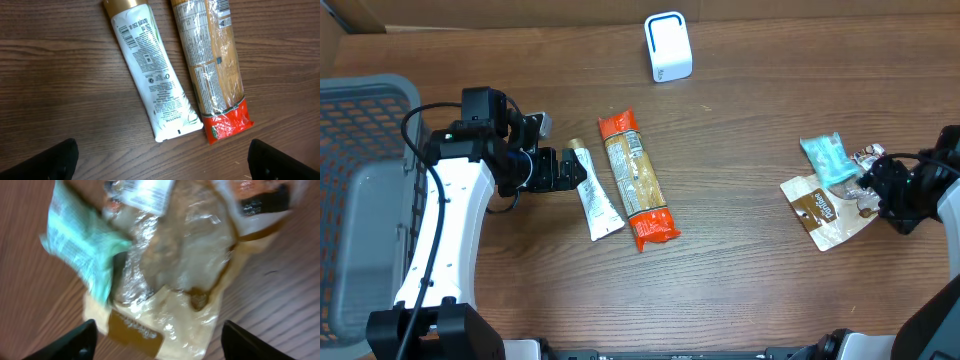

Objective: Scan the item barcode
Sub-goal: 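Carry the mint-green package right and drop it by the cookie bag, then move the right gripper to the spaghetti package and grasp it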

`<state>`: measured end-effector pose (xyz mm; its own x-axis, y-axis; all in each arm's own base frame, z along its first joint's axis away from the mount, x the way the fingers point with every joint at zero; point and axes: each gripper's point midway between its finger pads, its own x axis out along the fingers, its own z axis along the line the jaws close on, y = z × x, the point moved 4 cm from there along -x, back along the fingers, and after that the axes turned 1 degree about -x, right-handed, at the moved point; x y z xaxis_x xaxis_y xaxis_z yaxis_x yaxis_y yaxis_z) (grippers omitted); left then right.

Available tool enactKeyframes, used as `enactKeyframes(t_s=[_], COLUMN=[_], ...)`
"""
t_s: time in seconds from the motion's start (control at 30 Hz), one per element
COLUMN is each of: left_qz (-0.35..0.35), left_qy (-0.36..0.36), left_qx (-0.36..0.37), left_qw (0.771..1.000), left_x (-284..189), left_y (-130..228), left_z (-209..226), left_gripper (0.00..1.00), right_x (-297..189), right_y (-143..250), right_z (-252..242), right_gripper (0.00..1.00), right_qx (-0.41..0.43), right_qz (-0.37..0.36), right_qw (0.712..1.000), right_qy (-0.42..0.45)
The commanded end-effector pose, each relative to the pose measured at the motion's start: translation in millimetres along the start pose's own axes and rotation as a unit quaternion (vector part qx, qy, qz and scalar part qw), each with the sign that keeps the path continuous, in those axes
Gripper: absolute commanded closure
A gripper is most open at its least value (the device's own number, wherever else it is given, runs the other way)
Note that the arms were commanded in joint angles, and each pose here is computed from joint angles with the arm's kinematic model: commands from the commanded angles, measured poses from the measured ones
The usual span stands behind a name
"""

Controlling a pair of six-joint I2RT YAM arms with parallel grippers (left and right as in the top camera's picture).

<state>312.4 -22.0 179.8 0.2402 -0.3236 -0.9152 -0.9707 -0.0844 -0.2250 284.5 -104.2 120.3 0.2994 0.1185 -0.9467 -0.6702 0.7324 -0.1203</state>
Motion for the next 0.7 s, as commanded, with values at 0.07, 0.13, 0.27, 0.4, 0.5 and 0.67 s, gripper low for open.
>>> enactKeyframes(t_s=[0.07,0.13,0.27,0.4,0.5,0.67], left_qz=[0.002,0.002,0.002,0.002,0.002,0.002], left_qy=[0.0,0.0,0.0,0.0,0.0,0.0], left_qx=[0.01,0.01,0.01,0.01,0.01,0.01], left_qw=[1.0,1.0,1.0,1.0,1.0,1.0], left_x=[1,1,1,1,1,1], left_y=[0,0,0,0,0,0], left_z=[0,0,0,0,0,0], left_gripper=[0.0,0.0,0.0,0.0,0.0,0.0], right_x=[-42,-43,-38,-30,-13,26], right_y=[7,22,61,114,156,190], right_z=[69,97,156,214,251,279], right_gripper=[0.15,0.1,0.0,0.0,0.0,0.0], right_qx=[-0.128,-0.18,-0.278,-0.375,-0.437,-0.473], right_qz=[-0.019,-0.011,0.003,0.023,0.035,0.068], right_qw=[0.985,0.975,0.943,0.893,0.854,0.831], right_qy=[-0.113,-0.129,-0.184,-0.249,-0.281,-0.285])
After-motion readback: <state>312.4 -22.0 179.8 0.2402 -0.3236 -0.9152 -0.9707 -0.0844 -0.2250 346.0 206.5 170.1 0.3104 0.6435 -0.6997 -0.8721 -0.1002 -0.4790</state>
